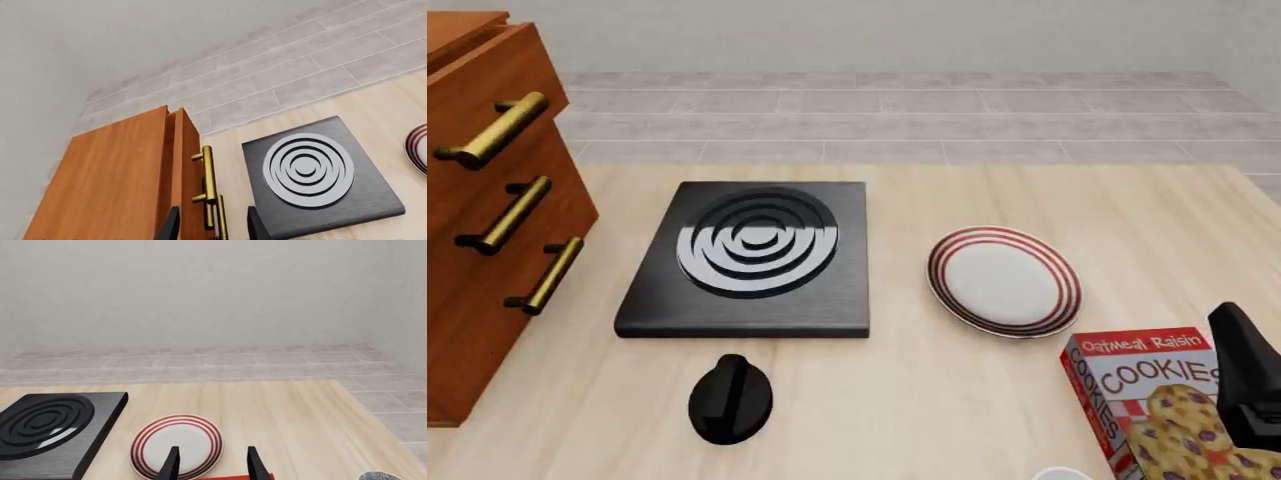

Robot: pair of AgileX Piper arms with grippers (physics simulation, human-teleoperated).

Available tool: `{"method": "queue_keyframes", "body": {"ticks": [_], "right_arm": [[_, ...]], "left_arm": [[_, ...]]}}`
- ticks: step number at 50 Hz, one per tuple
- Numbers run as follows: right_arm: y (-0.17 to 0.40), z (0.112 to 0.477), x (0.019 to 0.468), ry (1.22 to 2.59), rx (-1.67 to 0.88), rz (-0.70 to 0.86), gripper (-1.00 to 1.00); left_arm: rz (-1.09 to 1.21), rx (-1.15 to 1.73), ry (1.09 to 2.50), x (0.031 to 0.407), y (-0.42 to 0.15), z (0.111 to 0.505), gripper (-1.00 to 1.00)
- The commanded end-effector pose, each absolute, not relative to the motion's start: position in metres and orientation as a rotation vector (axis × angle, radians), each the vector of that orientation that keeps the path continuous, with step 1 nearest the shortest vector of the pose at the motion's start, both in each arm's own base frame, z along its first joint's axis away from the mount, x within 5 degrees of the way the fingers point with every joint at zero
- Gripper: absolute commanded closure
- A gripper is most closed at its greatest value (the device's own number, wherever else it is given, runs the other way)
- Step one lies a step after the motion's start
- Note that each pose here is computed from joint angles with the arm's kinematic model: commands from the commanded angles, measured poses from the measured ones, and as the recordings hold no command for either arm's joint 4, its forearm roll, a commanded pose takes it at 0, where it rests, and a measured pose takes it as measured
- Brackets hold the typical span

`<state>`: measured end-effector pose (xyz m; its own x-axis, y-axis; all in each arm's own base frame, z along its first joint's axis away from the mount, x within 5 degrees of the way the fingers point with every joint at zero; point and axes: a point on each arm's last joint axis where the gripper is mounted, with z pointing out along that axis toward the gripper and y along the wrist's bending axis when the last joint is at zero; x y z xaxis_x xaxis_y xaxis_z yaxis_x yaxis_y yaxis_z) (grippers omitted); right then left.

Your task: Pick the akita bowl in the top layer of the wooden cabinet and place it on the plate.

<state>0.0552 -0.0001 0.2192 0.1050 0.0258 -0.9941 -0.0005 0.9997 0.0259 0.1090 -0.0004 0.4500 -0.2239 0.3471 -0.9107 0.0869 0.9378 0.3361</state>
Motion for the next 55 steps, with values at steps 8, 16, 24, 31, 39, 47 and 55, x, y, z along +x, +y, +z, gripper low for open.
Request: {"method": "queue_keyframes", "body": {"ticks": [8,16,24,31,39,47,55], "right_arm": [[0.000,0.220,0.055,1.462,0.017,0.020,-1.00],[0.000,0.220,0.055,1.465,0.017,0.022,-1.00],[0.000,0.219,0.055,1.468,0.012,0.026,-1.00],[0.000,0.220,0.055,1.466,0.015,0.027,-1.00],[0.000,0.220,0.055,1.466,0.015,0.028,-1.00],[0.000,0.221,0.055,1.465,0.015,0.030,-1.00],[0.000,0.220,0.055,1.472,0.014,0.029,-1.00]], "left_arm": [[0.249,0.275,1.849,0.117,0.004,0.472,-1.00],[0.240,0.243,1.879,0.125,0.006,0.476,-1.00],[0.230,0.216,1.926,0.130,0.008,0.477,-1.00],[0.221,0.202,1.962,0.139,0.009,0.478,-1.00],[0.240,0.208,2.045,0.147,0.013,0.464,-1.00],[0.272,0.192,2.076,0.151,0.020,0.467,-1.00],[0.267,0.178,2.121,0.157,0.022,0.458,-1.00]]}}
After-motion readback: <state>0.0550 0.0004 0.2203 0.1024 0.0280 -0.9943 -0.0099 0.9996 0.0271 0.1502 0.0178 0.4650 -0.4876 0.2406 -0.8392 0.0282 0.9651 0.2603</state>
